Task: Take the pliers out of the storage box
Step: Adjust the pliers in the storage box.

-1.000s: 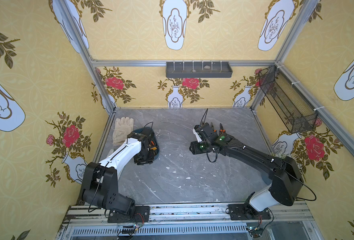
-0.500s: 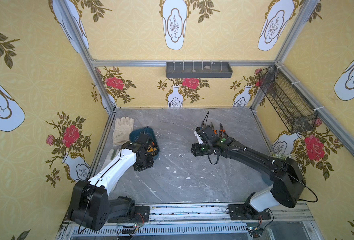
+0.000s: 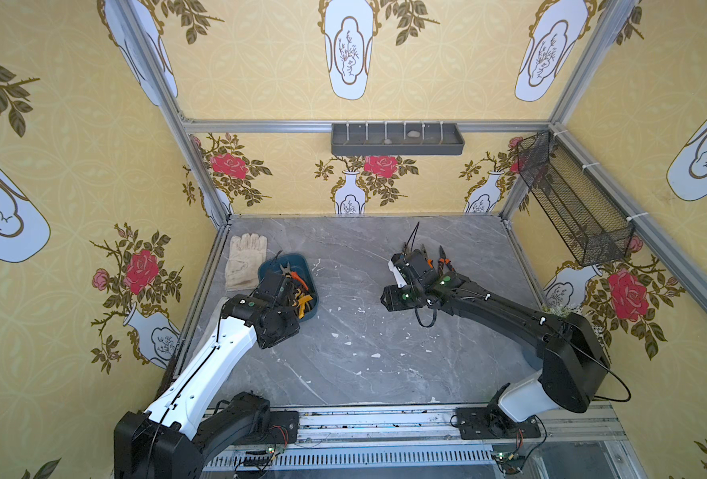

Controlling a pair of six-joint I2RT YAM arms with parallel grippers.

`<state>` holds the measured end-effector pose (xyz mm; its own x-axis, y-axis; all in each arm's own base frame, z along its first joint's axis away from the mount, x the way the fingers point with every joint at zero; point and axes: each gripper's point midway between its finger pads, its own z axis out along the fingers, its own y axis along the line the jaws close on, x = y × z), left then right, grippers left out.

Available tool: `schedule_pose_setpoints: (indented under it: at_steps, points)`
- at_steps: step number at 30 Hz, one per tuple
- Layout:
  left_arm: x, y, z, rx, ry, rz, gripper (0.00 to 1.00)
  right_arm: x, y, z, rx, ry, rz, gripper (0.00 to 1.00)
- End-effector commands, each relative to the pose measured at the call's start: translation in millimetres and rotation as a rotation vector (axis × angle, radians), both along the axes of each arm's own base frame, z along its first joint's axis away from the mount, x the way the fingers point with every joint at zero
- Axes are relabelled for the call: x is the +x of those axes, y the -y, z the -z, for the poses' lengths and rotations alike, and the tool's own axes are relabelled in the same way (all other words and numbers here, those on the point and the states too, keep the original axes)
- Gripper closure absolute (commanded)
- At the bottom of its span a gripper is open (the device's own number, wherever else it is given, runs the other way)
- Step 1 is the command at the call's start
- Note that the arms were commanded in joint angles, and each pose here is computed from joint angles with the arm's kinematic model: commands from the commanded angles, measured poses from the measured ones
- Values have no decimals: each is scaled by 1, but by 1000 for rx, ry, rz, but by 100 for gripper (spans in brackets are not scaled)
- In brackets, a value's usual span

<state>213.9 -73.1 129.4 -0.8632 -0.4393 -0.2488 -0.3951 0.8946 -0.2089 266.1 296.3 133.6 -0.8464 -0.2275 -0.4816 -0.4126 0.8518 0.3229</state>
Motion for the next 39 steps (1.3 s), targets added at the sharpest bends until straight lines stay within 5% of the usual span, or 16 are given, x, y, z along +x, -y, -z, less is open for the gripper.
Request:
schedule_pose_setpoints:
  at_steps: [1,3,6,14,32,39]
  points:
    - [27,15,-23,-92,142,-15,57,-4,-31,-19,149,-13,-78,47]
    - [33,16,-38,-121,228,-24,53,-13,-55,-33,284,-50,-153,48]
    - [35,10,-43,-128,264,-57,33,-21,-89,-40,383,-77,-232,47]
    - [29,12,-38,-164,240,-57,33,-31,-169,-25,362,-38,-359,46]
    - [21,13,-30,-162,212,-14,33,13,-229,17,355,127,-382,54]
    - [20,12,-27,-150,203,-4,33,16,-236,19,366,125,-387,70]
